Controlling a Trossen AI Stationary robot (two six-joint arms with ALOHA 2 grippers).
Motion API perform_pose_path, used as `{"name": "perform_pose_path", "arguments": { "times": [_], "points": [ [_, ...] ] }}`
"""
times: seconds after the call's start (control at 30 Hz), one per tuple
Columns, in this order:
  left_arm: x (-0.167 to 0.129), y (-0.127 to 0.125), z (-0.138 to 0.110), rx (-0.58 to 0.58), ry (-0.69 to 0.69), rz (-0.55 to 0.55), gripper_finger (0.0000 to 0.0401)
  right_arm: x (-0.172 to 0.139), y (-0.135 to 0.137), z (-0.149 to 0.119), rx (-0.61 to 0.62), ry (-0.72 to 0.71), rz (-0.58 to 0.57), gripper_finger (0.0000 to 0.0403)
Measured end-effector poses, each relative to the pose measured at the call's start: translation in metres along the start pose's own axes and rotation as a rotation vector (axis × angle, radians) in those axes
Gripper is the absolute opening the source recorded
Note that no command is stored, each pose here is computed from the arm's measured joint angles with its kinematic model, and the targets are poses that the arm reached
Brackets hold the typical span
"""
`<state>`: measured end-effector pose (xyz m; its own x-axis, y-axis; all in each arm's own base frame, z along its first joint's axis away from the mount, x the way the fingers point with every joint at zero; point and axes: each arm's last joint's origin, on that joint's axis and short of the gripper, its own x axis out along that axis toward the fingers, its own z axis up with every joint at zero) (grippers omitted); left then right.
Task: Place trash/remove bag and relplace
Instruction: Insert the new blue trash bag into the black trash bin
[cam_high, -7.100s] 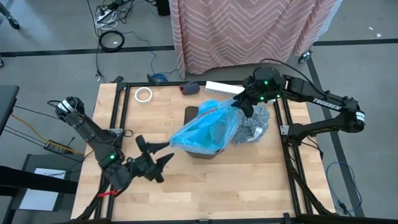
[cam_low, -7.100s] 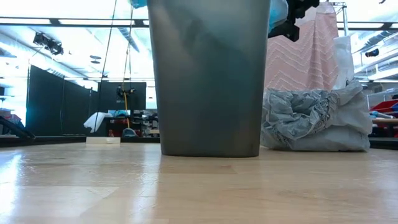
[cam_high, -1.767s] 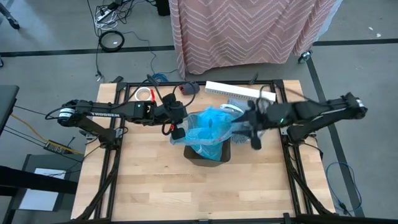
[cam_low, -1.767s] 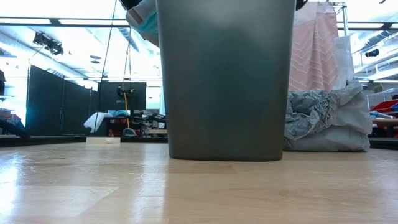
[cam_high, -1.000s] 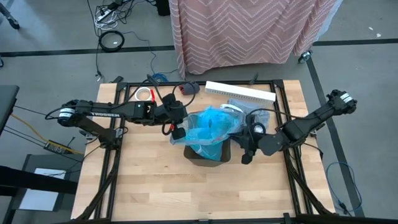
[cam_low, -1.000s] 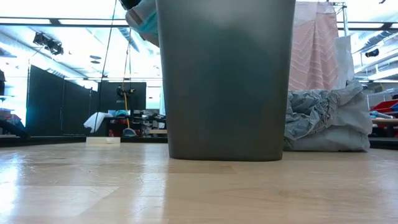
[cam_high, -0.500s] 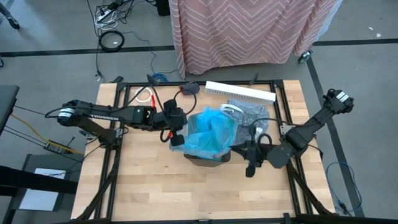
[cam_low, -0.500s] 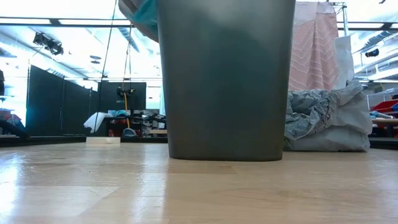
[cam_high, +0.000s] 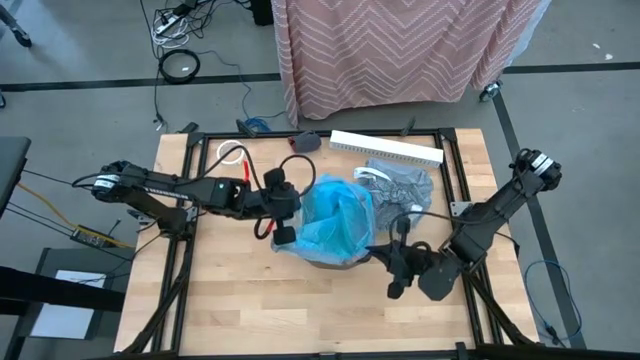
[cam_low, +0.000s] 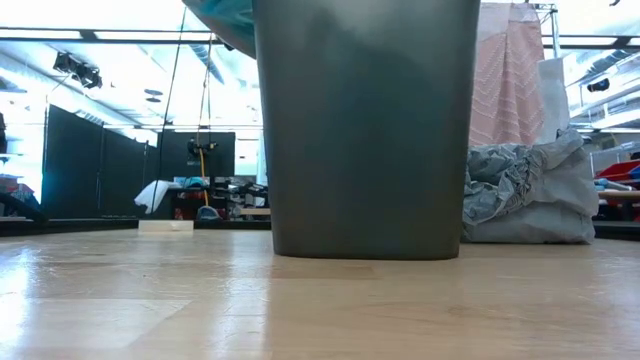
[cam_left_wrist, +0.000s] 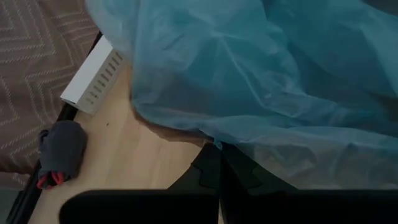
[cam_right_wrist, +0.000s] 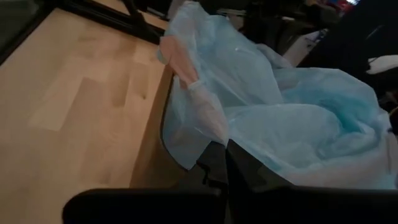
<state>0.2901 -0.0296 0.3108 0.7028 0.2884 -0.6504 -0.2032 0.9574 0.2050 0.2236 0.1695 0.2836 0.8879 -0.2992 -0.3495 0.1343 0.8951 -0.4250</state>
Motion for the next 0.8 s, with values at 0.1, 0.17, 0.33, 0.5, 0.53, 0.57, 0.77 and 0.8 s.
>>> {"name": "perform_pose_path", "arguments": {
  "times": [0.1,0.17,0.33,0.5,0.53,0.57,0.77,0.8],
  "points": [
    [-0.001,-0.003,0.000,0.007,-0.002,-0.009,0.0006,-0.004,0.003,-0.001,-0.013,-0.007,-0.017,0.0000],
    [-0.002,-0.005,0.000,0.012,-0.005,-0.015,0.0006,-0.009,0.005,-0.001,-0.023,-0.018,-0.030,0.0000],
    [-0.004,-0.009,-0.001,0.021,-0.008,-0.025,0.0006,-0.022,0.008,-0.001,-0.037,-0.053,-0.058,0.0000],
    [-0.004,-0.009,0.002,0.012,-0.029,-0.028,0.0006,-0.026,0.010,0.000,-0.051,-0.064,-0.065,0.0000],
    [-0.004,-0.009,0.003,0.004,-0.040,-0.029,0.0006,-0.027,0.011,0.000,-0.052,-0.065,-0.063,0.0000],
    [-0.004,-0.010,0.003,-0.007,-0.047,-0.030,0.0006,-0.027,0.011,-0.001,-0.055,-0.065,-0.061,0.0000],
    [-0.004,-0.011,0.004,-0.018,-0.057,-0.036,0.0006,-0.029,0.015,-0.003,-0.033,-0.064,-0.055,0.0000],
    [-0.004,-0.011,0.004,-0.018,-0.057,-0.037,0.0006,-0.031,0.016,-0.003,-0.034,-0.068,-0.056,0.0000]
  ]
}}
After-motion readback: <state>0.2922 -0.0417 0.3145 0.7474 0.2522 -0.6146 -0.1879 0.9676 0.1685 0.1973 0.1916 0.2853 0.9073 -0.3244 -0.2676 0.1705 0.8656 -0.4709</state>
